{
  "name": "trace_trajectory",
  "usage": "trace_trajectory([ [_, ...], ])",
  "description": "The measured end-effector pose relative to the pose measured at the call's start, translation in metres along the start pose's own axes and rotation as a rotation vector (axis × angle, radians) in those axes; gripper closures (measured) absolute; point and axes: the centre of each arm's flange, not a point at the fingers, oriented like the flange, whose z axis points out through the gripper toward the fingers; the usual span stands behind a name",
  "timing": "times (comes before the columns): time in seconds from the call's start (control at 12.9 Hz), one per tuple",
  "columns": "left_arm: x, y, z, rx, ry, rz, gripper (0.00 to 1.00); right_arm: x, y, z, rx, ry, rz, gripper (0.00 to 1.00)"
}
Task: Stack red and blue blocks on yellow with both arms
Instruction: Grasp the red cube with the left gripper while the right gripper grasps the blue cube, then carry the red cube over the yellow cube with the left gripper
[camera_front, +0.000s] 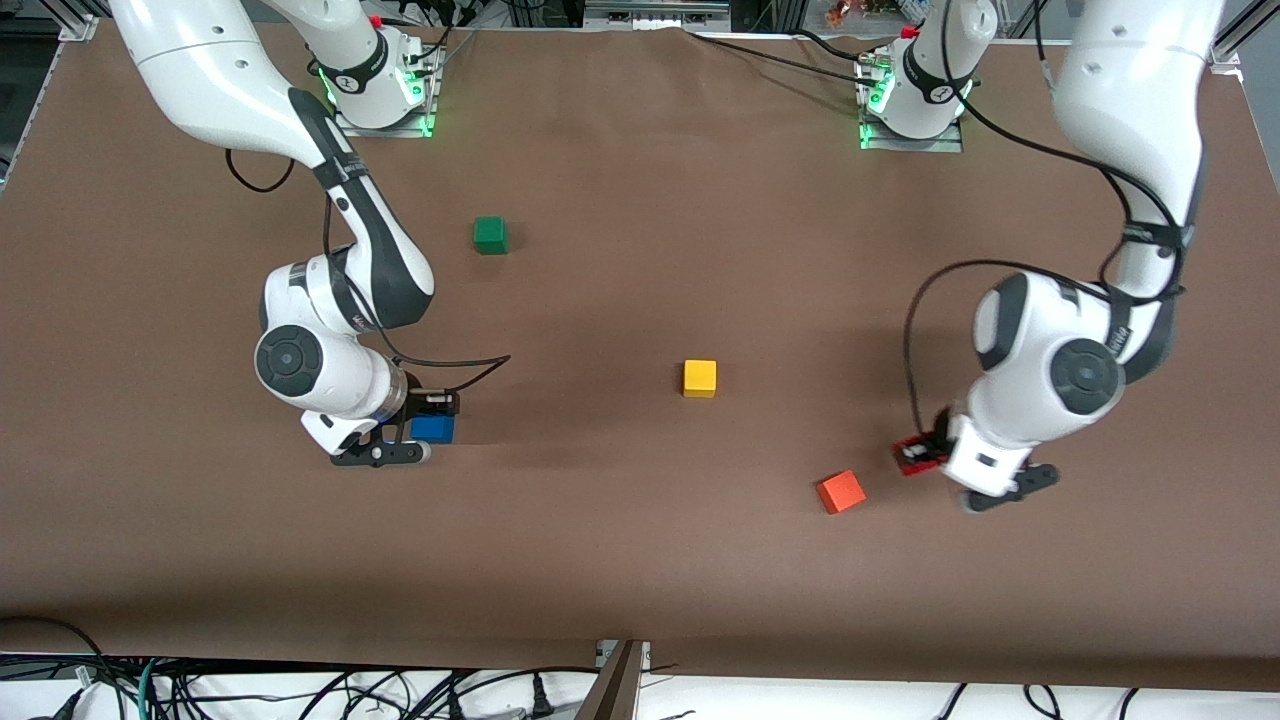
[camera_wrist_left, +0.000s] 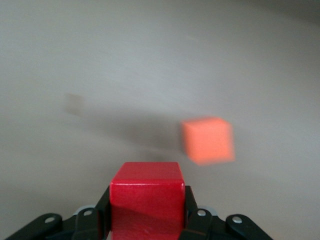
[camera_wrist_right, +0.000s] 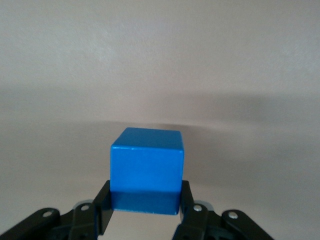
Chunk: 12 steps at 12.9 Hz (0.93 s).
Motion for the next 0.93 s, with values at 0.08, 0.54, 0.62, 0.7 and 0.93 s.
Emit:
trace_trajectory([
  [0.08,-0.017,0.034,-0.013,0.003,-0.004,0.053,0.44,0.002,-0.001,-0.005,0.001,0.002,0.000,0.44],
  [0.54,-0.135,0.177,0.025,0.034,-0.061,0.340,0.44,0.007,-0.007,-0.085,-0.017,-0.061,-0.007,0.44],
  [0.62,-0.143,0.184,0.035,0.041,-0.072,0.358,0.44,0.003,-0.007,-0.104,-0.020,-0.064,-0.009,0.44],
  [0.7,-0.146,0.187,0.042,0.042,-0.075,0.372,0.44,-0.002,-0.007,-0.120,-0.024,-0.070,-0.010,0.44],
  [0.93,-0.155,0.198,0.052,0.033,-0.063,0.407,0.44,-0.020,-0.008,-0.163,-0.034,-0.078,-0.015,0.44],
])
